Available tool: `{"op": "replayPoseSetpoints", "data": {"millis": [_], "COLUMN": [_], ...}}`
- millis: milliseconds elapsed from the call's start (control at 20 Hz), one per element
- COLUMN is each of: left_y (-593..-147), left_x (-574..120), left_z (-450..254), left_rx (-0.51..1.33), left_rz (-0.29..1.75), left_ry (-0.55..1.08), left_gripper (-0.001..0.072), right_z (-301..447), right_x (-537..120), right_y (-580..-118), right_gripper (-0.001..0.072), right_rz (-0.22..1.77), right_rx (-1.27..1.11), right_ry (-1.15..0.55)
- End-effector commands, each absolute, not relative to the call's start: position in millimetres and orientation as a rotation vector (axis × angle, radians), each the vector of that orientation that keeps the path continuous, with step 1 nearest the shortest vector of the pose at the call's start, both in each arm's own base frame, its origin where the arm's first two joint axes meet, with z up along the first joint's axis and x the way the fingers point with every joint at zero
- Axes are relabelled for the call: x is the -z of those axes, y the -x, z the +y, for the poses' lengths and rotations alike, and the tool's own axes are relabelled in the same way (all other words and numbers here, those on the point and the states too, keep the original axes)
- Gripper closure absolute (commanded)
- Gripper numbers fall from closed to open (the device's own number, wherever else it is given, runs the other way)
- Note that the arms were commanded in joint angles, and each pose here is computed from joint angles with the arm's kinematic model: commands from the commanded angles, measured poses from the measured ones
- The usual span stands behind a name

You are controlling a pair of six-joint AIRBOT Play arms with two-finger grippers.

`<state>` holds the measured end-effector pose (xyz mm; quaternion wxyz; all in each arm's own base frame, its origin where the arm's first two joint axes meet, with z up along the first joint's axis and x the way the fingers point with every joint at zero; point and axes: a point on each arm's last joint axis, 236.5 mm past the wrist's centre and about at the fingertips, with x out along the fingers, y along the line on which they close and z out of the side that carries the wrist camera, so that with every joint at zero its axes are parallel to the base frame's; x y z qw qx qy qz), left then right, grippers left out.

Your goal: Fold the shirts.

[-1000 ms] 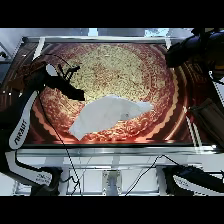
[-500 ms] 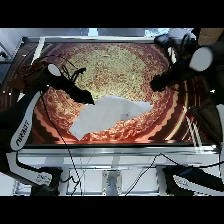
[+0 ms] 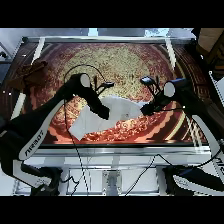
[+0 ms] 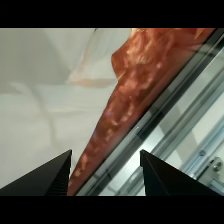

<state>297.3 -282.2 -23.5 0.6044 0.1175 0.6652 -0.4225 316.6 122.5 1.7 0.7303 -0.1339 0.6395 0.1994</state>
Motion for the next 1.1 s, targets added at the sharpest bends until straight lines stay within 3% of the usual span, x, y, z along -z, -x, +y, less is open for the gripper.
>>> {"op": "replayPoseSetpoints", "data": {"millis": [0, 500, 750, 1050], "left_y": [-287.3, -260.1, -294.2, -325.1], "left_x": [40.1, 100.3, 109.3, 118.9], "left_z": [-286.3, -297.6, -310.3, -282.7], "left_rx": [0.946, 0.944, 0.899, 0.772], "left_rz": [1.544, 1.619, 1.475, 1.407], "left_ry": [-0.398, -0.366, -0.354, -0.494], "left_gripper": [0.0248, 0.0200, 0.0202, 0.0224], "right_z": [123.9, 127.2, 127.5, 127.8], "right_x": [12.8, 9.3, 9.2, 9.1], "right_y": [-319.4, -337.4, -337.9, -338.0], "right_gripper": [0.0423, 0.0423, 0.0423, 0.0424], "right_rz": [1.386, 1.306, 1.303, 1.303], "right_rx": [-0.437, -0.433, -0.433, -0.433], "right_ry": [0.286, 0.291, 0.289, 0.289]}}
